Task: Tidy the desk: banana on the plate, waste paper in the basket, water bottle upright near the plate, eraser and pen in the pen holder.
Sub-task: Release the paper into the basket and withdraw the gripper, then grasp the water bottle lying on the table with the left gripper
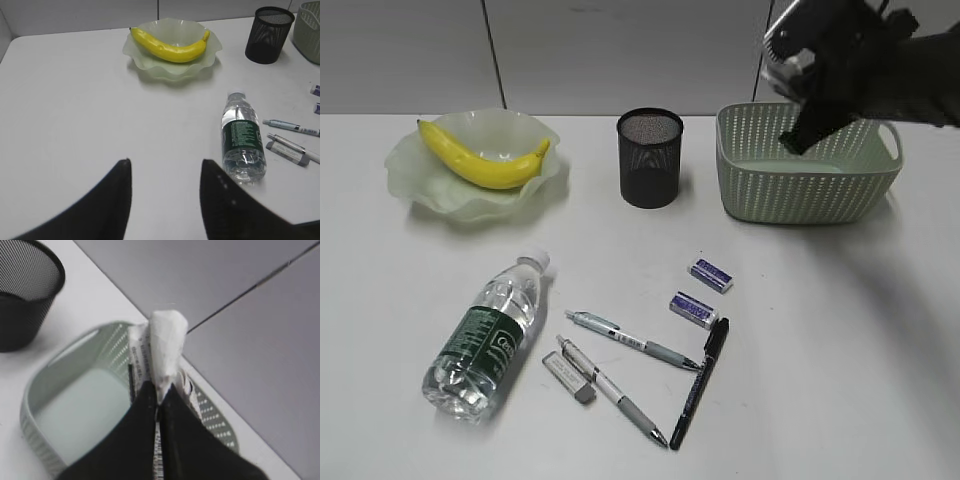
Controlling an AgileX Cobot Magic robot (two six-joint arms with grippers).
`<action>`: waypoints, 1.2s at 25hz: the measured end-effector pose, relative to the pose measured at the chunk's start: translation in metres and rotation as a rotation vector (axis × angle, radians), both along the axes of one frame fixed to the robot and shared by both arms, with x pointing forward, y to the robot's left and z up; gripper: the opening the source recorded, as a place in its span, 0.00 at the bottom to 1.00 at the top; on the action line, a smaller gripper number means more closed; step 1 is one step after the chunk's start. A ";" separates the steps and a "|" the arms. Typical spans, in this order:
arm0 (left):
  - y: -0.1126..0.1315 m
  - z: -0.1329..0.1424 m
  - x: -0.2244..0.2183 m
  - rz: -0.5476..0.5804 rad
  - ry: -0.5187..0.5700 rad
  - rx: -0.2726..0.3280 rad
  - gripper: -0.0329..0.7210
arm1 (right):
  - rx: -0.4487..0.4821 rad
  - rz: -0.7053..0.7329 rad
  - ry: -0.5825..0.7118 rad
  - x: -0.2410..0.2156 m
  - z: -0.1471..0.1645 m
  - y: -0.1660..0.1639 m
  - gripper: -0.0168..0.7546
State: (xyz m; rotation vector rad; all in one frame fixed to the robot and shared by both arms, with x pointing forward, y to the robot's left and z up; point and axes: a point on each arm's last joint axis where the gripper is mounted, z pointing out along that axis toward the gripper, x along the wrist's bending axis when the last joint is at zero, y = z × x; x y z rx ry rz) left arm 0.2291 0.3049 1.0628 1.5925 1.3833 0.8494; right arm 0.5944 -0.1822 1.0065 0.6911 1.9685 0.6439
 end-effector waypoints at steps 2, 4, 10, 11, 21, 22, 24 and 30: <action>0.000 0.000 0.000 0.000 0.000 0.000 0.49 | -0.020 -0.041 0.038 0.009 -0.023 -0.006 0.04; 0.000 0.000 0.000 0.000 0.000 0.000 0.49 | -0.028 -0.096 0.072 0.017 -0.049 -0.009 0.04; 0.000 0.000 0.000 0.000 0.000 0.000 0.49 | 0.066 -0.241 0.094 0.029 -0.070 -0.013 0.42; 0.000 0.000 0.000 0.000 0.000 0.000 0.49 | 0.076 -0.248 0.086 0.031 -0.067 -0.013 0.51; 0.000 0.000 0.000 0.000 0.000 0.000 0.49 | 0.347 -0.328 0.098 0.015 -0.011 -0.014 0.70; 0.000 0.000 0.000 0.000 0.000 0.000 0.49 | 0.369 -0.304 0.088 0.010 0.002 -0.014 0.70; 0.000 0.000 0.000 0.000 0.000 0.000 0.49 | 0.399 -0.271 0.062 -0.003 0.023 -0.016 0.70; 0.000 0.000 0.000 0.000 0.000 0.000 0.49 | 0.476 -0.295 0.027 -0.065 0.049 -0.038 0.70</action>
